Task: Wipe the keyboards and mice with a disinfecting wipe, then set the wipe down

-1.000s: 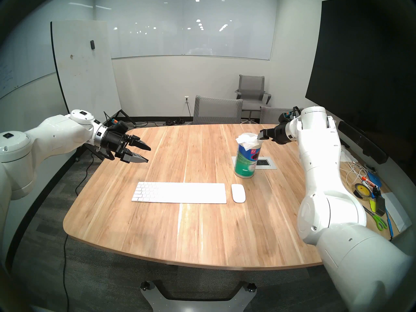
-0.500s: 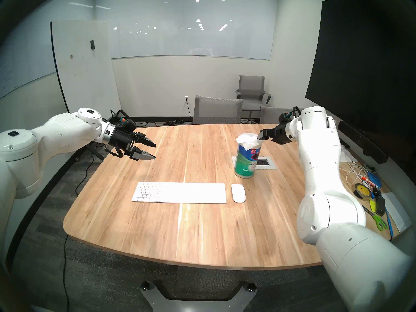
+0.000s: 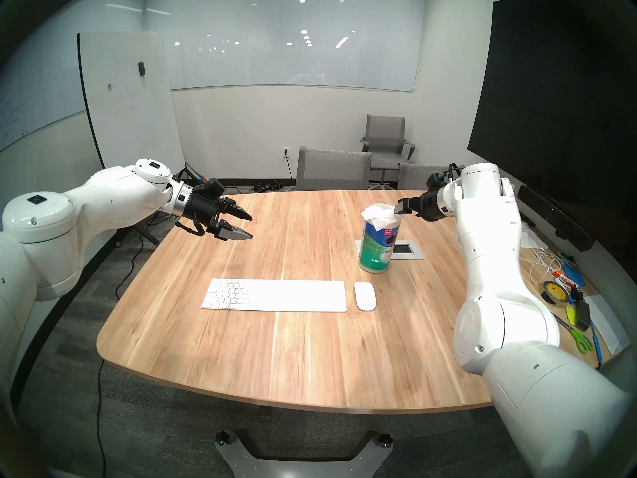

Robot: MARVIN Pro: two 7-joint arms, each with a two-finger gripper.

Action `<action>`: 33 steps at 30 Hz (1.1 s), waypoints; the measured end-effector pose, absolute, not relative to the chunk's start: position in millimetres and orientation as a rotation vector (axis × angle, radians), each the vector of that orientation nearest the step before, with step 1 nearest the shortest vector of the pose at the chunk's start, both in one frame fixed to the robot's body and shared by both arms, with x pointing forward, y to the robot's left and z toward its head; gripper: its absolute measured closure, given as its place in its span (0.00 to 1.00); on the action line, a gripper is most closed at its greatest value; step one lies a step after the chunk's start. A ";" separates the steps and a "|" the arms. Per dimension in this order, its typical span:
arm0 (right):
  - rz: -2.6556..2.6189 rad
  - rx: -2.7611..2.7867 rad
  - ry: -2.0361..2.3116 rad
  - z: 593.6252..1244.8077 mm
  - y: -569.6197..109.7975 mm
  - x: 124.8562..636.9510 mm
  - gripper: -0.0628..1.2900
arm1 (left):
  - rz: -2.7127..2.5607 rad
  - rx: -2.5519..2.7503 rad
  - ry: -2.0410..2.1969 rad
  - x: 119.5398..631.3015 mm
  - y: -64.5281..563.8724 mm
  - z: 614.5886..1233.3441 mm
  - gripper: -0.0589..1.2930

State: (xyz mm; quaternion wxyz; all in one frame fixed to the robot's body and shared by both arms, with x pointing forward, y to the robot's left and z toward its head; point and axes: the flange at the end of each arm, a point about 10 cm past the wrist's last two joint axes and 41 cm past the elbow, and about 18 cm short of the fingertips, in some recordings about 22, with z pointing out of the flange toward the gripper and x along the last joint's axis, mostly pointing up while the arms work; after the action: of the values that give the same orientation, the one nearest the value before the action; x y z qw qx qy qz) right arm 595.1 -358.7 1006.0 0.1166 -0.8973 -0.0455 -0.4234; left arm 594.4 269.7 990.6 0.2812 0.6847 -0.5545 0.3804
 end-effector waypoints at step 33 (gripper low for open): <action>-1.235 -2.628 -0.131 1005.9 -358.6 595.0 0.05 | 1.059 1.776 -1.483 607.0 227.4 996.9 0.02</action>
State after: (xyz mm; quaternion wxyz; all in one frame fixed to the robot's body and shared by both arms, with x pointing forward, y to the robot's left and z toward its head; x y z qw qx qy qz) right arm 595.0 -358.6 1005.9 0.1172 -0.8978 -0.0448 -0.4221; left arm 607.0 227.4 996.9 0.2938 0.6671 -0.5571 0.3978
